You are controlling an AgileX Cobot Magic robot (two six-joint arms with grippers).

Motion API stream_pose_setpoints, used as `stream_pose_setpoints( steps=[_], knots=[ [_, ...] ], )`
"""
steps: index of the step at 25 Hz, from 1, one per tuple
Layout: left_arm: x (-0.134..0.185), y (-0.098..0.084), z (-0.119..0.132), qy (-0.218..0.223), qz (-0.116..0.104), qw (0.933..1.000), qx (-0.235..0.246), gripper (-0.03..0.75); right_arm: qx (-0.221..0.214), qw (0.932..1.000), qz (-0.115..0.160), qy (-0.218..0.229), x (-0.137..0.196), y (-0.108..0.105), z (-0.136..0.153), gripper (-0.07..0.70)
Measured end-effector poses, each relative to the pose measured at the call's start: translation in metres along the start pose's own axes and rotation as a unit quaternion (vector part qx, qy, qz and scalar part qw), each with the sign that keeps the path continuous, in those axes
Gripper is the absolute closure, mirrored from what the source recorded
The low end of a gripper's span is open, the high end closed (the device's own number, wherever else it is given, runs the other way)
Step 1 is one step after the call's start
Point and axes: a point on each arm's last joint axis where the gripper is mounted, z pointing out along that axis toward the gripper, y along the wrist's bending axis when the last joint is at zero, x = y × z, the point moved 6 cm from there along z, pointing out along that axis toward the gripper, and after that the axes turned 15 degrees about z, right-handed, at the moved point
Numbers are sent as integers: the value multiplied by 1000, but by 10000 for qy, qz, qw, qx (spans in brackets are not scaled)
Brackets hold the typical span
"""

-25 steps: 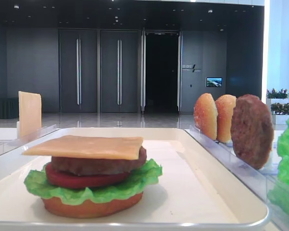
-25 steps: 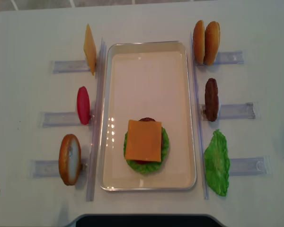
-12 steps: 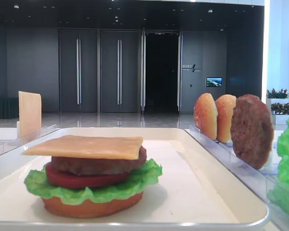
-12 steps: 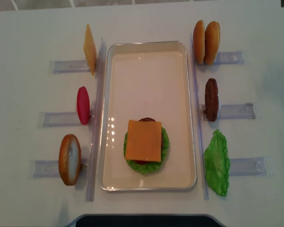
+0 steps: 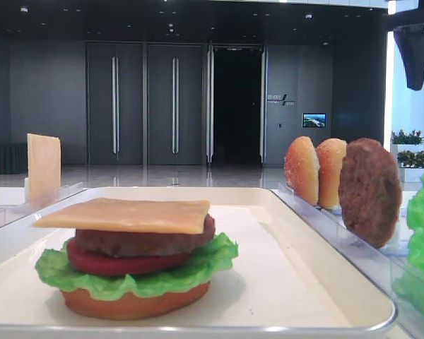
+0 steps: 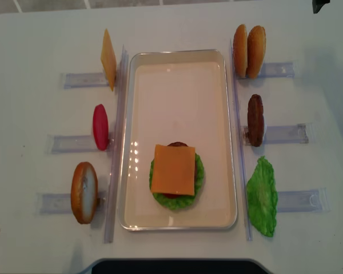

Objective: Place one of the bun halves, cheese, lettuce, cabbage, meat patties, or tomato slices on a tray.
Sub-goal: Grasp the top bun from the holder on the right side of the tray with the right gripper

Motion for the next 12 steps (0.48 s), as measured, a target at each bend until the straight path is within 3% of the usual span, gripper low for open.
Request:
stream_pose_setpoints(
  steps=[5,12],
  knots=[
    [0,0,0,0,0,10000,0,722,32,9998,-28,189,0,2,19,76],
    [0,0,0,0,0,10000,0,722,-22,9995,-174,260,7,21,17,76]
  ],
)
